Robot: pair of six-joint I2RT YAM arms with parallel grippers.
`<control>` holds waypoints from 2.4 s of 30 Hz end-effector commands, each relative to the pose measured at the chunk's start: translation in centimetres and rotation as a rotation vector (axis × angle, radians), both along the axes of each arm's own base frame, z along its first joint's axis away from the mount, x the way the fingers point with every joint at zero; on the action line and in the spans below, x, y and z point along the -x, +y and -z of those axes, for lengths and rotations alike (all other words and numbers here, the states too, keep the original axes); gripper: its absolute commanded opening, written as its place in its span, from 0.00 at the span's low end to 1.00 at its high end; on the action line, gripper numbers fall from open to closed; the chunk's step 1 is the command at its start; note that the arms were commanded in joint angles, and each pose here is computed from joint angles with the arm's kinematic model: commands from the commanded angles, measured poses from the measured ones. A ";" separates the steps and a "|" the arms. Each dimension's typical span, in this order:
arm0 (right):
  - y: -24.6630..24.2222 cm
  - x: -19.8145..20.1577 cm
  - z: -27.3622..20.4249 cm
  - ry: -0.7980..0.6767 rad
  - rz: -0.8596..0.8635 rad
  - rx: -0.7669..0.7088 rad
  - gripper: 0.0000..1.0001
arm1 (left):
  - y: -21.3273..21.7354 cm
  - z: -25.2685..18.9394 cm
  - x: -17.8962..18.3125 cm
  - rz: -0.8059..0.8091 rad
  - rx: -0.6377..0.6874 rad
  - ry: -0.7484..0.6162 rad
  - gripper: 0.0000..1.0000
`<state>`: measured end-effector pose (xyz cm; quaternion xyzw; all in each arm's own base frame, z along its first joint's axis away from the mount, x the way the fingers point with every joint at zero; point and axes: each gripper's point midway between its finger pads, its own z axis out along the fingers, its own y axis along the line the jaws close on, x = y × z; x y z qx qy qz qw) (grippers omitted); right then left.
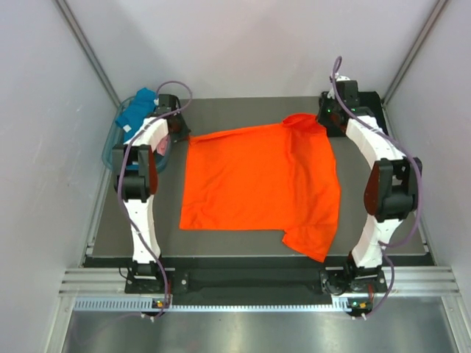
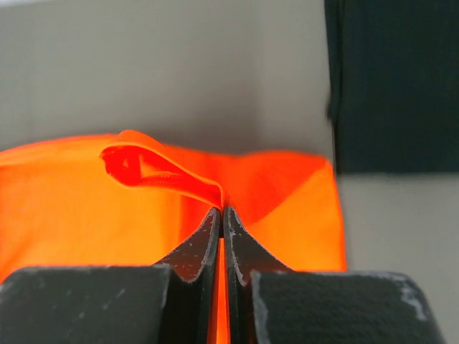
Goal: Fold and stack the t-shirts
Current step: Fold the tshirt
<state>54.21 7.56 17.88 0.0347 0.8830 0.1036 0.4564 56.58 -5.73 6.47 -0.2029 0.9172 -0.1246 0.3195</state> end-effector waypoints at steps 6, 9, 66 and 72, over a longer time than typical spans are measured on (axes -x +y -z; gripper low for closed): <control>-1.6 8.6 -4.0 0.033 0.040 -0.006 0.00 | 0.9 -5.1 6.4 0.038 -0.045 0.022 0.00; -1.7 11.1 -3.0 0.089 0.033 -0.008 0.00 | 1.4 -4.3 8.4 0.047 -0.076 0.107 0.00; -3.6 19.0 6.1 0.354 0.017 0.091 0.01 | 0.2 2.9 15.6 0.060 -0.012 0.360 0.09; -2.3 22.9 7.8 0.459 -0.020 0.017 0.23 | 0.2 0.4 14.7 0.091 -0.023 0.284 0.43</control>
